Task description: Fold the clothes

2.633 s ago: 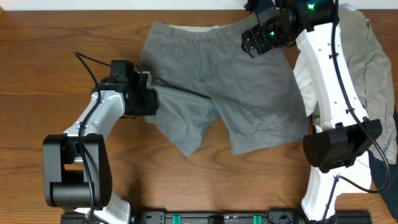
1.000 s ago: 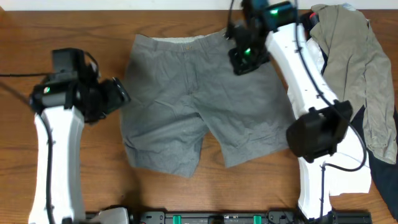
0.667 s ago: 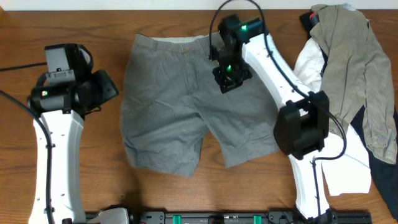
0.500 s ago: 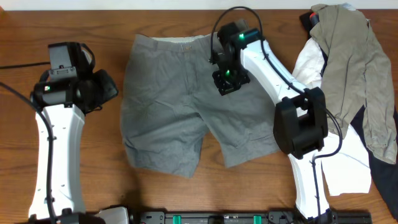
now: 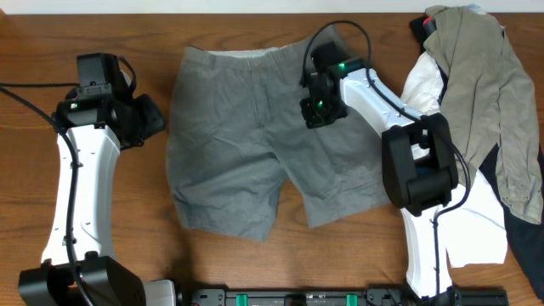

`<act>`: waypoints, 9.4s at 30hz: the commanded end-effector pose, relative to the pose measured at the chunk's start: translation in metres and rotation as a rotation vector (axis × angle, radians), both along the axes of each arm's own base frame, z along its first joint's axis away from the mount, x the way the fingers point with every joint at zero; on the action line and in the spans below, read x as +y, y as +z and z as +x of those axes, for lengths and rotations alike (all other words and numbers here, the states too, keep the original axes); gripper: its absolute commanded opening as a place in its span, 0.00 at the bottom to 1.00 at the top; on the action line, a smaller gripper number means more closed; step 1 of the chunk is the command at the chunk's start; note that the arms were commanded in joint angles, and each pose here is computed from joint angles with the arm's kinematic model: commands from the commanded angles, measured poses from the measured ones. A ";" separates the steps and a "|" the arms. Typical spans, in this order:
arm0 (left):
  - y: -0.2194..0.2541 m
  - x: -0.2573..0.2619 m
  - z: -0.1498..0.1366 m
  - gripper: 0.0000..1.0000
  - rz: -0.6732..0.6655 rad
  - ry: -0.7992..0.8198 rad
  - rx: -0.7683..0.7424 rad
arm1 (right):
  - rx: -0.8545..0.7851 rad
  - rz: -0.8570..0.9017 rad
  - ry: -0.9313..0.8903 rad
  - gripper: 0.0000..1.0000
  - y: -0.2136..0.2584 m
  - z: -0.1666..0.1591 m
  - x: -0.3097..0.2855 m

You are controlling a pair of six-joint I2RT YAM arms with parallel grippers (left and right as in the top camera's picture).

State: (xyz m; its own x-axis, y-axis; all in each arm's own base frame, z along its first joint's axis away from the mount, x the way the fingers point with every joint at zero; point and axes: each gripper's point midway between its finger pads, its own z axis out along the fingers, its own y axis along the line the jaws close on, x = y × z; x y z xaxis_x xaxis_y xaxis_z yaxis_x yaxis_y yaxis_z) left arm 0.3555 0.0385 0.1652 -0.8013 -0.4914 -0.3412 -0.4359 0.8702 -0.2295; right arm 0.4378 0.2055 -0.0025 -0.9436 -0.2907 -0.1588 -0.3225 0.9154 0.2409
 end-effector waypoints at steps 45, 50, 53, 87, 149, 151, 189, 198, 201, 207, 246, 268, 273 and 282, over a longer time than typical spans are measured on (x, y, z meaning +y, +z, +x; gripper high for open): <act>-0.129 -0.060 0.197 0.36 0.247 -0.521 -0.433 | -0.354 -0.040 0.031 0.36 0.151 0.084 -0.021; -0.150 -0.069 0.191 0.36 0.214 -0.518 -0.385 | -0.343 -0.006 0.039 0.36 0.152 0.080 -0.011; -0.173 -0.072 0.182 0.36 0.199 -0.525 -0.320 | -0.340 0.002 0.047 0.36 0.152 0.078 -0.006; -0.131 0.025 -0.037 0.93 -0.215 0.087 0.504 | 0.008 -0.095 -0.111 0.35 0.073 0.016 -0.030; -0.095 -0.009 0.057 0.99 0.229 -0.709 0.066 | -0.080 0.199 -0.350 0.86 0.096 0.077 -0.084; -0.104 -0.010 0.057 0.98 0.216 -0.712 0.078 | -0.023 0.177 -0.308 0.74 0.111 0.051 -0.078; -0.122 -0.022 0.060 0.87 0.139 -0.732 0.074 | 0.252 -0.506 -0.495 0.31 -0.013 -0.077 -0.178; -0.122 -0.022 0.059 0.87 0.139 -0.732 0.075 | -0.009 -0.346 -0.466 0.51 -0.015 0.000 -0.192; -0.122 -0.023 0.057 0.87 0.120 -0.697 0.089 | 0.009 -0.264 -0.405 0.63 -0.001 0.005 -0.182; -0.110 -0.049 0.039 0.87 -0.056 -0.679 0.092 | 0.108 -0.086 -0.273 0.77 0.059 -0.002 -0.143; -0.180 0.009 0.047 0.18 0.330 -0.418 0.316 | 0.171 -0.018 -0.168 0.73 0.100 -0.023 -0.085; -0.168 0.073 -0.015 0.98 -0.128 0.101 0.428 | 0.159 0.013 -0.052 0.47 0.038 -0.043 -0.021; -0.139 0.055 -0.004 0.98 -0.210 0.073 0.339 | 0.126 -0.009 -0.052 0.01 0.025 -0.043 -0.013; -0.036 0.050 -0.003 0.98 -0.150 0.050 0.094 | 0.128 -0.061 -0.122 0.01 -0.011 -0.047 -0.040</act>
State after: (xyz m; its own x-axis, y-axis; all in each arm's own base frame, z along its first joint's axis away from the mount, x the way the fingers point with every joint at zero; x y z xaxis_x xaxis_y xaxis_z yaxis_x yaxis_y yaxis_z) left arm 0.3514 0.0928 0.1001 -0.8108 -0.5732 -0.1182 -0.5293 0.8043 -0.2701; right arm 0.3907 0.1850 -0.0028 -0.9755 -0.2168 -0.0367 -0.2186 0.9377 0.2699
